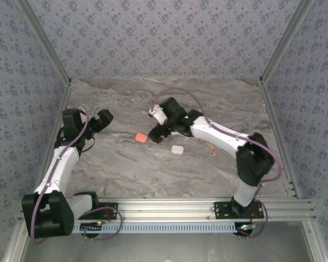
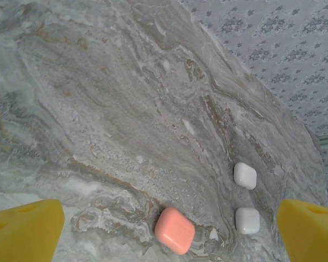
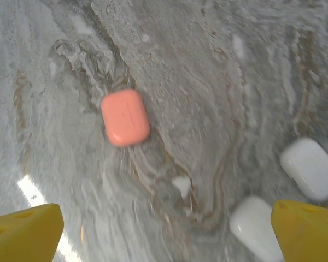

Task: Insert the wireless bluetooth earbuds into the charging case

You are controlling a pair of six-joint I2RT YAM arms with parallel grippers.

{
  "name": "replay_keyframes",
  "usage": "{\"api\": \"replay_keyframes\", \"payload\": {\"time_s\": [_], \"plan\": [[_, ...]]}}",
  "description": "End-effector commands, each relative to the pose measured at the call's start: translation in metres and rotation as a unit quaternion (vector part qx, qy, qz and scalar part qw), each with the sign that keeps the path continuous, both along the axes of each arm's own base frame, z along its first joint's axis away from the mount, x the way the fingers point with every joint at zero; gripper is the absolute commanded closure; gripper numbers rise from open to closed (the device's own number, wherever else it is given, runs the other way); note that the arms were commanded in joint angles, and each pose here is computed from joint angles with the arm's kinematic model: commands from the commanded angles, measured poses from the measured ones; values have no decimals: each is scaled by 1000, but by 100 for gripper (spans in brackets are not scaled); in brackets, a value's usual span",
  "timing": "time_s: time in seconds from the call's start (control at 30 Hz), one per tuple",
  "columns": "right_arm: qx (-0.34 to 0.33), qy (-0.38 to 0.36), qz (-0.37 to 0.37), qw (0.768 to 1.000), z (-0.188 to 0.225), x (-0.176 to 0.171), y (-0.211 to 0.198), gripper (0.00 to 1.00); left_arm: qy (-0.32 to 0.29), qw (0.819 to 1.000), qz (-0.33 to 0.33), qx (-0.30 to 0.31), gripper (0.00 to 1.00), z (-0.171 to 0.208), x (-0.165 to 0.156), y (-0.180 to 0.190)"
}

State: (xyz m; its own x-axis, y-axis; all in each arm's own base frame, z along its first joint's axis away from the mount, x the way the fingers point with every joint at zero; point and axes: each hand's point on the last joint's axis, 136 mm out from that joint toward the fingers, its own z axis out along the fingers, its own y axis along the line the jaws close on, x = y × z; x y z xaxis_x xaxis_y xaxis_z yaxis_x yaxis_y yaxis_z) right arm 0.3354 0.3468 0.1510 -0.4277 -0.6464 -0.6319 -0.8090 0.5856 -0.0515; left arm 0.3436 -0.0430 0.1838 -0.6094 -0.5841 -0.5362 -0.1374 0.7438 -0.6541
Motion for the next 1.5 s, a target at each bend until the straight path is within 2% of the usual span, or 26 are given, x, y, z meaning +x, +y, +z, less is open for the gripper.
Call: {"api": "replay_keyframes", "payload": {"time_s": [0.0,0.2,0.53,0.87,1.0,1.2,1.4,1.47], "plan": [[-66,20,18,997,-31,1,14,0,2,1000,-18,-13,1,-1,-12,-3],[-104,40,45,993,-71,9,52,2,11,1000,-13,-8,1,-7,-21,2],[-156,60,78,983,-115,8,69,8,13,1000,-9,-4,1,-10,-24,4],[-156,89,83,980,-133,4,73,26,12,1000,-10,-7,1,-10,-25,3],[-152,100,79,980,-137,4,74,37,10,1000,-18,-8,2,-8,-26,1],[-144,91,69,983,-127,11,71,58,6,999,-39,-10,5,-4,-27,-5],[-108,35,85,990,-86,15,68,63,-13,996,-85,-29,12,10,-29,-20],[-81,-1,92,992,-58,16,65,64,-23,993,-108,-41,14,17,-31,-28]]}}
